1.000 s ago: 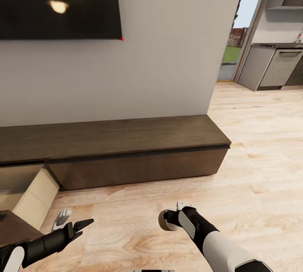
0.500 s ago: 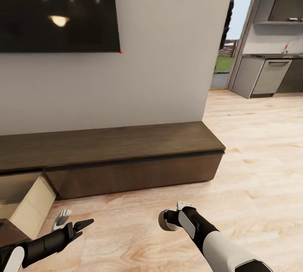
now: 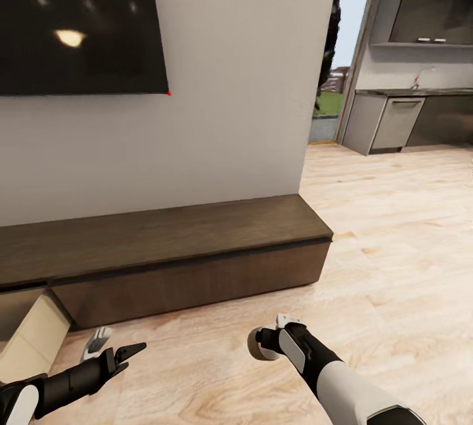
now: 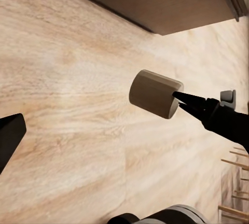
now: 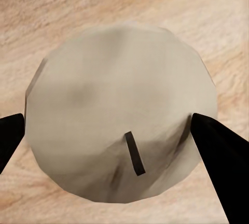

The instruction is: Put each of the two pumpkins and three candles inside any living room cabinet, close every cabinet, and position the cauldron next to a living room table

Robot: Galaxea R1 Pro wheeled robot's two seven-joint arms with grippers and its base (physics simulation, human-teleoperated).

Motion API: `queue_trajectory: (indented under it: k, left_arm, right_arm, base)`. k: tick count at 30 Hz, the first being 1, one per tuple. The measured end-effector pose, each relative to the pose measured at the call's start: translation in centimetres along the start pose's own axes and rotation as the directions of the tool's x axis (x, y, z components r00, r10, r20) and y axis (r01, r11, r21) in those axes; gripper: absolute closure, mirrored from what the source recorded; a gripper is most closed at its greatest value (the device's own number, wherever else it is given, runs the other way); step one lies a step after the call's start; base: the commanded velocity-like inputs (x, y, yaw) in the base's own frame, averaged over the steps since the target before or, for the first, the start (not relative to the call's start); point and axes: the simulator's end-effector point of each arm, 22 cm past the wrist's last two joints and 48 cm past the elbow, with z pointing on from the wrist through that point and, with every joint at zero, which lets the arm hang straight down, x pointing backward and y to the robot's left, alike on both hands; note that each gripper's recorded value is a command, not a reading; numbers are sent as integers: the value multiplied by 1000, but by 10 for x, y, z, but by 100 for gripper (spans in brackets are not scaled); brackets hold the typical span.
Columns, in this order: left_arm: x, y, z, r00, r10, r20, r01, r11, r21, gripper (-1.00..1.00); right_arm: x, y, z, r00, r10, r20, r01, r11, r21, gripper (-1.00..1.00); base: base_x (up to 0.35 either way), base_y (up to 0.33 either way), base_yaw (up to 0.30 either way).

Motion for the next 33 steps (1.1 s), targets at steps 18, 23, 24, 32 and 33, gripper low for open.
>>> queue_trajectory:
  k: [18, 23, 24, 32, 33]
  left_arm:
    - [-17, -25, -15, 1000, -1, -8, 1, 1000, -29, -100]
    - [-21, -31, -18, 1000, -5, -12, 4, 999, -36, -100]
    - [-22, -32, -19, 1000, -5, -13, 5, 999, -37, -100]
    - [-24, -44, -21, 999, -5, -33, 4, 999, -46, -100]
    - [-24, -46, -21, 999, -4, -37, 3, 999, -47, -100]
  right_arm:
    - [-12, 12, -30, 999, 19, -49, -19, 1000, -6, 100]
    - [-13, 12, -37, 998, 18, -68, -19, 1000, -4, 100]
    - [-14, 12, -38, 997, 19, -69, -19, 1000, -3, 100]
    - [-20, 14, -49, 997, 21, -80, -22, 1000, 0, 100]
    - [-21, 14, -50, 996, 22, -81, -22, 1000, 0, 100]
  base:
    - [0, 0, -73]
    - [0, 0, -209]
    - [0, 0, -210]
    - [0, 0, -210]
    - [0, 0, -210]
